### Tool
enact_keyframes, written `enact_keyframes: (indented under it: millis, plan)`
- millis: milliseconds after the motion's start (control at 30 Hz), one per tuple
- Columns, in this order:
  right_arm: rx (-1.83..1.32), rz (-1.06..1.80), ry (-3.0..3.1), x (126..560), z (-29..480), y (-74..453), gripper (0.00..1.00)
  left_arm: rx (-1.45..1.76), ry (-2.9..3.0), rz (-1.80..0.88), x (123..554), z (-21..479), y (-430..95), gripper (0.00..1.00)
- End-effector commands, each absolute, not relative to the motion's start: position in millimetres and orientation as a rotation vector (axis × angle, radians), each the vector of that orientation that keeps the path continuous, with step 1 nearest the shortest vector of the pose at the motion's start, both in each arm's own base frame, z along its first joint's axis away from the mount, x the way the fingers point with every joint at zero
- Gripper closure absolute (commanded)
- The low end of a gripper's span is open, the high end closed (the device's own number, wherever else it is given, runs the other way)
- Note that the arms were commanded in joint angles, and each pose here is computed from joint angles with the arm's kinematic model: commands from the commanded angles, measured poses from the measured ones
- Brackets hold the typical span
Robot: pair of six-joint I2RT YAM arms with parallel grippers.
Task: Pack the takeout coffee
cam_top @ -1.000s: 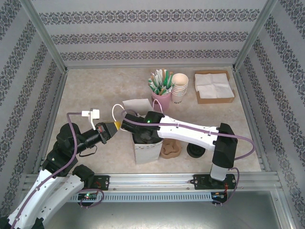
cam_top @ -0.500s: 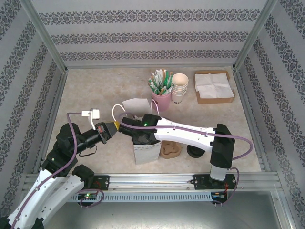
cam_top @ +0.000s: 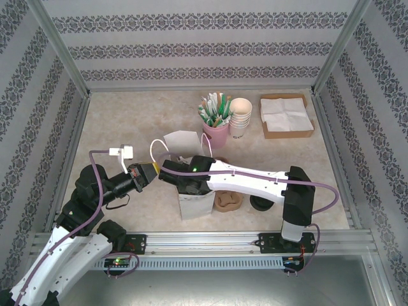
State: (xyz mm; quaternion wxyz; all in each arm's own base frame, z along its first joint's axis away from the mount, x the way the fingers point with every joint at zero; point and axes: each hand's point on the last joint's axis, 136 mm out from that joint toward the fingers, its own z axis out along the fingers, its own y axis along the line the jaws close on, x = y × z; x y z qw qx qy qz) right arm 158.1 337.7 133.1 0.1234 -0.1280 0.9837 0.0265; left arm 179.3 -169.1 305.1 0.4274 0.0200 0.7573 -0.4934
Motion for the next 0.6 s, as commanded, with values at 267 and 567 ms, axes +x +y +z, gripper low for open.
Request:
enact_keyframes:
  millis: [267,567]
  plan:
    - [-0.424,-0.126,3.065,120,61,315,0.44,0.057,1.868,-1.264,177,317,-172,0.97]
    - [-0.439,-0.278,3.081,119,48,299,0.44,0.048,1.872,-1.263,178,317,-172,0.97]
